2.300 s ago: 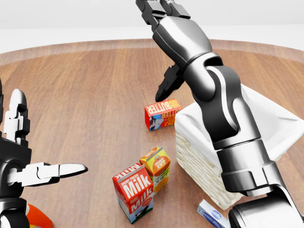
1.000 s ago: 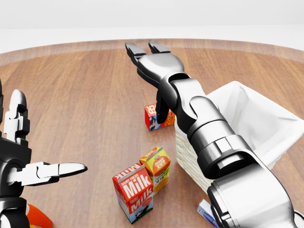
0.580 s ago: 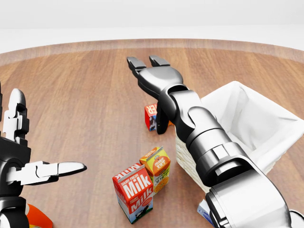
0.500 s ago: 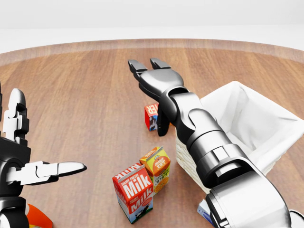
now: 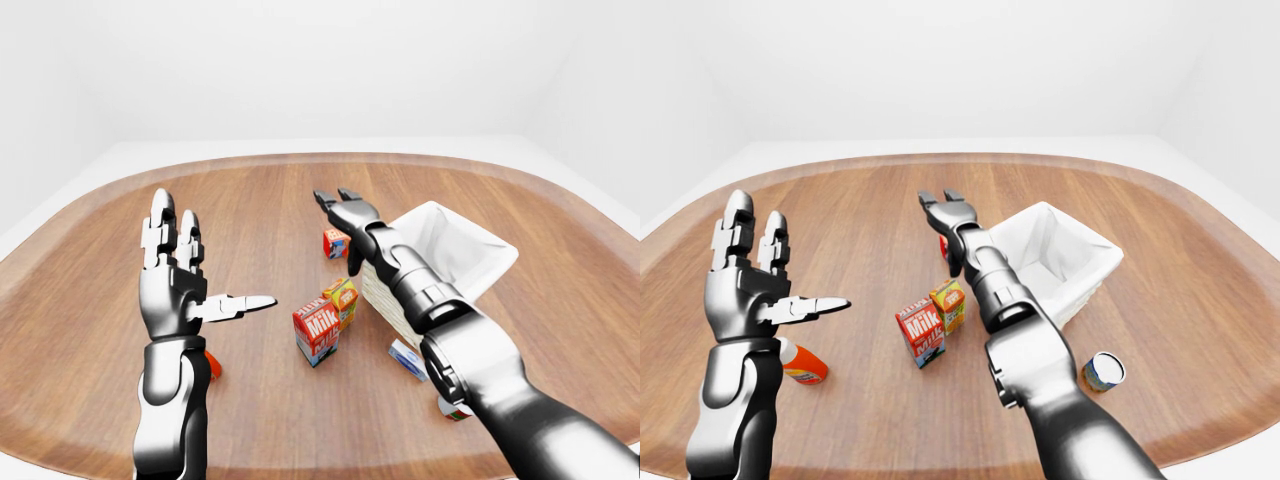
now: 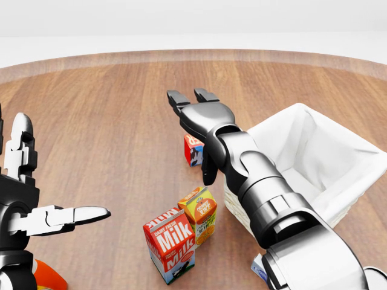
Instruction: Pick up the orange juice, and put it in the basket.
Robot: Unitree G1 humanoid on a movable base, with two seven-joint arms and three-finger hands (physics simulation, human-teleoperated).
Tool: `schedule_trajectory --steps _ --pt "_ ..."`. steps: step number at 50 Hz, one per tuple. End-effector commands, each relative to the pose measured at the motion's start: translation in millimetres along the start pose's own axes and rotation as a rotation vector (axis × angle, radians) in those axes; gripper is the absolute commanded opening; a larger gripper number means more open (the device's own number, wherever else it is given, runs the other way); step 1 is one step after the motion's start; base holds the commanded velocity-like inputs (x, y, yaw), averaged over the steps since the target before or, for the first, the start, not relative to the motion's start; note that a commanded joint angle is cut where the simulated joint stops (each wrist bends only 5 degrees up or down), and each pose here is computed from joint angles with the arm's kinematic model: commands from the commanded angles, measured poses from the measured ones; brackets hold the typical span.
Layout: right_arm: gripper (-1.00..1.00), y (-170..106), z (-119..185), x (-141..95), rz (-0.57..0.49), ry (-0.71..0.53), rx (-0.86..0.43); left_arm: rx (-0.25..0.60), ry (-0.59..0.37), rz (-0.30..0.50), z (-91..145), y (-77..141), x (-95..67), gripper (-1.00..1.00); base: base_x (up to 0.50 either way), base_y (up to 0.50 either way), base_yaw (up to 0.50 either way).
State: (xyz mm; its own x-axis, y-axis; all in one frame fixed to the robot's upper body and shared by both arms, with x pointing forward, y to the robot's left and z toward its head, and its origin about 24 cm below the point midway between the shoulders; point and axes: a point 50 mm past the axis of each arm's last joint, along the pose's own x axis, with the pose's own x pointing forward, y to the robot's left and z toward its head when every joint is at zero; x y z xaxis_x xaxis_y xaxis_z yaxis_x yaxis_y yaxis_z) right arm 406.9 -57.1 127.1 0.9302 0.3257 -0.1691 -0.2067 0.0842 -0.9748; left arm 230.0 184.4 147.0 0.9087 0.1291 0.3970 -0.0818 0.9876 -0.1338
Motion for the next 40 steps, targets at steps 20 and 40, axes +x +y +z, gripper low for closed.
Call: schedule_trajectory --steps 20,40 --pt "1.00 28 -1 -3 0.031 0.011 0.016 0.001 0.011 0.000 -3 1 0.3 1.00 0.00 0.00 0.00" --pt "1.00 50 3 -7 0.057 0.009 0.007 0.002 0.006 -0.001 -1 0 -0.5 1.00 0.00 0.00 0.00"
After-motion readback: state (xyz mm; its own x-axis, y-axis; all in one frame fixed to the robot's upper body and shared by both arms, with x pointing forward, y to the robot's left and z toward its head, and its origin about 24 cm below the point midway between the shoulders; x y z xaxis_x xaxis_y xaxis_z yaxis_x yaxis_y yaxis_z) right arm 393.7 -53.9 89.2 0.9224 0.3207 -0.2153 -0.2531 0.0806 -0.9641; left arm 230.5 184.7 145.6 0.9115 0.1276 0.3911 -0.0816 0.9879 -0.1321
